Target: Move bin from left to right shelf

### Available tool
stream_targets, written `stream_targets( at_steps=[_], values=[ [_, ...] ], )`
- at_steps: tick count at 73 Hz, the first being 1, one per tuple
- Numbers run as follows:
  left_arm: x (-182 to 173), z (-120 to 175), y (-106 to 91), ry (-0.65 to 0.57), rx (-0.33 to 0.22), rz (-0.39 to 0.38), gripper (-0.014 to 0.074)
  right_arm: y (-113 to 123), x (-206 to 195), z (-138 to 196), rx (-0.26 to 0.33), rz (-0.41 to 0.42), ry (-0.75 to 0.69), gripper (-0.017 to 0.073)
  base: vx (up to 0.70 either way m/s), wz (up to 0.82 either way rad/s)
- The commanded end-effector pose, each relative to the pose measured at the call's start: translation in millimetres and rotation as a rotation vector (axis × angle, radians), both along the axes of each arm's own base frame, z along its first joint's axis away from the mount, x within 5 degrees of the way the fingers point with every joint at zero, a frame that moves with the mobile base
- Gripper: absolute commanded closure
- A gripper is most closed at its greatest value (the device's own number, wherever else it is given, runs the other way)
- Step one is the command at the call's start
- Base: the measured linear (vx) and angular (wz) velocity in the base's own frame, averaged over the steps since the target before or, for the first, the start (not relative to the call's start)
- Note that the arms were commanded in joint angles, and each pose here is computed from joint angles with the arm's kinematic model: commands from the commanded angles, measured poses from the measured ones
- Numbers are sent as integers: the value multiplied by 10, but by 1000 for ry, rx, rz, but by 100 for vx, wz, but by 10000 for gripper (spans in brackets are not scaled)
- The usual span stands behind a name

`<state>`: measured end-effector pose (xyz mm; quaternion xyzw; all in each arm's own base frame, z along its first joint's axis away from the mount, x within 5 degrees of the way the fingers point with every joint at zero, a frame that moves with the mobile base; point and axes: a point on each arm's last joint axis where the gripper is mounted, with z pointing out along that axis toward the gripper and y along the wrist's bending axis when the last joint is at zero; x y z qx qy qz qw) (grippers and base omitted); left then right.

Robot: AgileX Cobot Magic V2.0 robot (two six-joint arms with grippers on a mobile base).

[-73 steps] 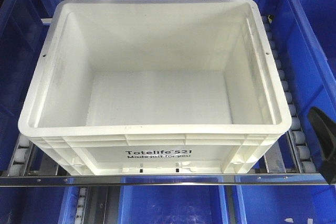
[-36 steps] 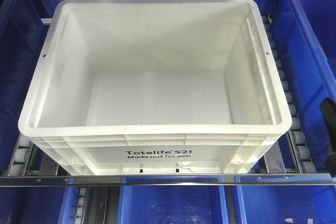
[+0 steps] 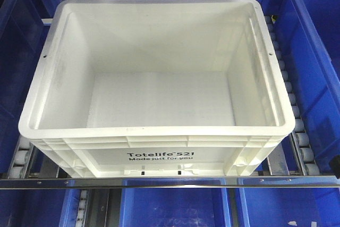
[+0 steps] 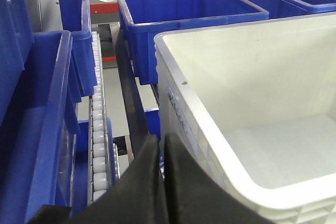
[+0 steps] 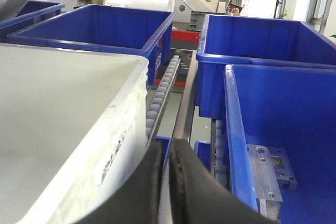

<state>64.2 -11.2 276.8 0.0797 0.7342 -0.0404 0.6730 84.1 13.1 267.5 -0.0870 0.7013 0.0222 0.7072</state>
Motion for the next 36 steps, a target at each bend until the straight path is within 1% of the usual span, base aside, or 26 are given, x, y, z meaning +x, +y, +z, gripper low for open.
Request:
stream_targets(
  at_steps=[1, 36],
  values=[
    [17, 139, -4, -73, -20, -3, 601, -22, 20, 131, 6, -28, -74, 570, 0, 0],
    [17, 130, -5, -64, -18, -3, 601, -22, 20, 131, 6, -28, -74, 568, 0, 0]
  ],
)
